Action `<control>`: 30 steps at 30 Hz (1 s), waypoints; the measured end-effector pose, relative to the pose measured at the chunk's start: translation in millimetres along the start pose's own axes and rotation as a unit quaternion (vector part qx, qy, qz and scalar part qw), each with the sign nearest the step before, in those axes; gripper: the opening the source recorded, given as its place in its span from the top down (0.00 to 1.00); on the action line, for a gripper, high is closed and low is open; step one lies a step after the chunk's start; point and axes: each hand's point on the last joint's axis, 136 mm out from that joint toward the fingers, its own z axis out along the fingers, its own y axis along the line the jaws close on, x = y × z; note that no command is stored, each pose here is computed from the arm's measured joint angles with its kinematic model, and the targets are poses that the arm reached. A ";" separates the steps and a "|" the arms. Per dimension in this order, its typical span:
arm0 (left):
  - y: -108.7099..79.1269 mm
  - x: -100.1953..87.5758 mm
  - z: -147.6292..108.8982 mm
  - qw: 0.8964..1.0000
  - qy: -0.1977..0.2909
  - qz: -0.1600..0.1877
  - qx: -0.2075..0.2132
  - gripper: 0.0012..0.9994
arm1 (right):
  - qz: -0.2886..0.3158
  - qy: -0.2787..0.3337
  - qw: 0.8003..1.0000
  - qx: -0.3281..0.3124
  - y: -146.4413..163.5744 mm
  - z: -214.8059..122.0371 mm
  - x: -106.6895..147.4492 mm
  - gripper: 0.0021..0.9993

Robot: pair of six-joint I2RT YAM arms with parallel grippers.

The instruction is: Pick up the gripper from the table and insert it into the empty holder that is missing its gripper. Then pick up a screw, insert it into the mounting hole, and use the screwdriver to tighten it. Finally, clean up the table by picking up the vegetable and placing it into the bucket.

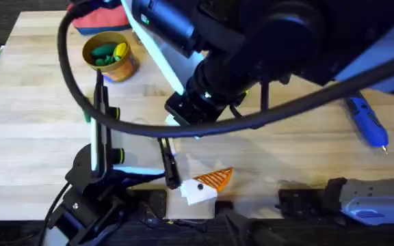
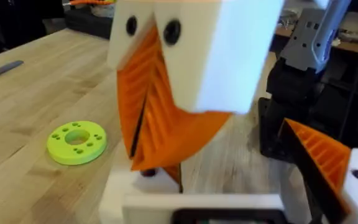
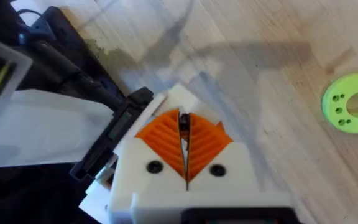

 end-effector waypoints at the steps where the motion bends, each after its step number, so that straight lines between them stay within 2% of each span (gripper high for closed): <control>1: 0.0 0.1 0.0 1.000 0.000 0.000 0.000 0.01 | 0.000 0.000 1.000 0.000 0.0 -0.1 0.1 1.00; 13: 0.1 0.0 0.0 1.000 0.000 0.000 0.000 0.01 | 0.000 0.001 1.000 -0.002 0.8 -0.1 0.3 0.99; 15: 0.0 0.0 0.0 1.000 0.000 0.000 0.000 0.01 | 0.001 0.001 1.000 -0.004 1.5 0.0 0.5 0.94; 18: 0.0 0.1 0.0 1.000 0.000 0.000 0.000 0.01 | 0.001 0.002 1.000 -0.007 2.7 -0.1 0.7 0.92; 23: 0.1 0.1 0.0 1.000 0.000 0.000 0.000 0.01 | 0.002 0.002 1.000 -0.012 4.7 -0.1 1.1 0.81; 25: 0.0 0.1 0.0 1.000 0.000 0.000 0.000 0.01 | 0.002 0.002 1.000 -0.012 5.0 -0.1 1.1 0.73; 27: 0.1 0.1 0.0 1.000 0.000 0.000 0.000 0.01 | 0.005 0.003 1.000 -0.013 5.2 0.0 1.2 0.58; 30: 0.2 0.0 0.0 1.000 0.000 0.000 0.000 0.01 | 0.006 0.003 1.000 -0.011 4.6 0.0 1.3 0.50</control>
